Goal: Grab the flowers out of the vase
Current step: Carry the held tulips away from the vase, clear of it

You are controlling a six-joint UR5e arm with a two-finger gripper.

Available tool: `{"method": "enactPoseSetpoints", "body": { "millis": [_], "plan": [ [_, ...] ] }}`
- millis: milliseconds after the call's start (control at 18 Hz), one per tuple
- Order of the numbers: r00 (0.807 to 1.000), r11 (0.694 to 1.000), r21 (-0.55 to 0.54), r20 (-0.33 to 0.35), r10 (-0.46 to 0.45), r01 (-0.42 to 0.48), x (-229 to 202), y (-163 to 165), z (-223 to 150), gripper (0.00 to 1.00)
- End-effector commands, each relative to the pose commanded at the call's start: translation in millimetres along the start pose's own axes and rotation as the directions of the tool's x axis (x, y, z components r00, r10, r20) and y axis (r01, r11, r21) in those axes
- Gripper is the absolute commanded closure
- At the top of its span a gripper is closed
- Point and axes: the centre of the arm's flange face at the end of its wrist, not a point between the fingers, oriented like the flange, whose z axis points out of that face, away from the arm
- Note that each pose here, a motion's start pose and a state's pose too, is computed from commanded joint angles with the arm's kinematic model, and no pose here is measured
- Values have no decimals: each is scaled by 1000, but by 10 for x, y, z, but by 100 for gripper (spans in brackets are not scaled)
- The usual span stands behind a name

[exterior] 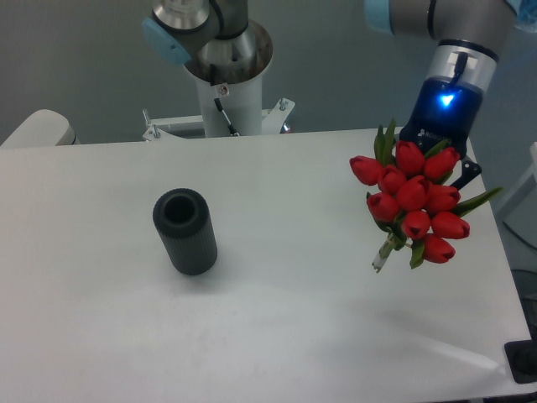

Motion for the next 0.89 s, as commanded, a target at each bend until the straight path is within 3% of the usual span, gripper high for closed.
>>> {"method": "enactPoseSetpoints", "body": {
  "millis": [889],
  "plan": [
    [1000,1000,-1,-4,5,-5,21,35,19,68]
  ]
}}
